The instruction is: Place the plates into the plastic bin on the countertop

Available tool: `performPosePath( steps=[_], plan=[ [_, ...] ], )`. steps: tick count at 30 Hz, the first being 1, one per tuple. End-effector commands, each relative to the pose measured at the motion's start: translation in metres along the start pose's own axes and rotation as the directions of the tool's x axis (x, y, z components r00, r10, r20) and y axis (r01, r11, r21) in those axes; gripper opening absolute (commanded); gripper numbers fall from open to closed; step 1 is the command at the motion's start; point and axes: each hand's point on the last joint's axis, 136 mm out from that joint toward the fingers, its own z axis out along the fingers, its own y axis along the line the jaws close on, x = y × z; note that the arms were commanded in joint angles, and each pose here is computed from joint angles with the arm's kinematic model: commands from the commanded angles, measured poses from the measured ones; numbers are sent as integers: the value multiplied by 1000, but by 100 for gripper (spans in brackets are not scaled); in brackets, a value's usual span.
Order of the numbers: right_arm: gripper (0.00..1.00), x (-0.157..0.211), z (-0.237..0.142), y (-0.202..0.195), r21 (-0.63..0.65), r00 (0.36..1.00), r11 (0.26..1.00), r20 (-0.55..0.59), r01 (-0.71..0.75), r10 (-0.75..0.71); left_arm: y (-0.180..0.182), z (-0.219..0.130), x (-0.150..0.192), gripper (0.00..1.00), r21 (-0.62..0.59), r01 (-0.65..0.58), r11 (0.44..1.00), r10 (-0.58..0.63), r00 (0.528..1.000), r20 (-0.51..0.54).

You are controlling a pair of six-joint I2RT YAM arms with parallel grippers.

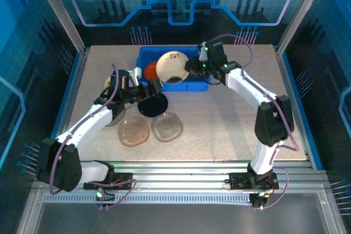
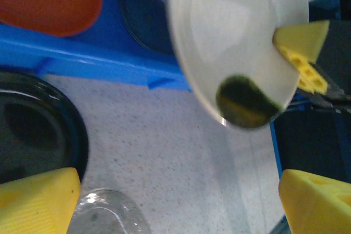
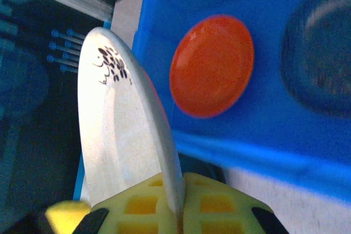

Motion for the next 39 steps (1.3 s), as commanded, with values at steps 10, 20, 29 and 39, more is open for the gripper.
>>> performPosePath(
  steps=[10, 20, 29, 39],
  plan=[
    [0, -37, 126, -18, 34, 997, 997, -21, -75, 75, 24, -36, -37, 93, -12, 29, 1000, -27, 992, 122],
    [0, -23, 175, -37, 93, 992, 991, -76, -97, 105, 27, -40, -42, 93, -27, 29, 999, -25, 990, 139],
    [0, -4, 186, -47, 127, 988, 989, -120, -78, 93, 36, -40, -35, 93, -53, 45, 998, -37, 991, 128],
    [41, -1, 170, -50, 214, 993, 977, -113, -6, 31, 34, -41, -38, 93, -55, 37, 998, -29, 990, 140]
  ],
)
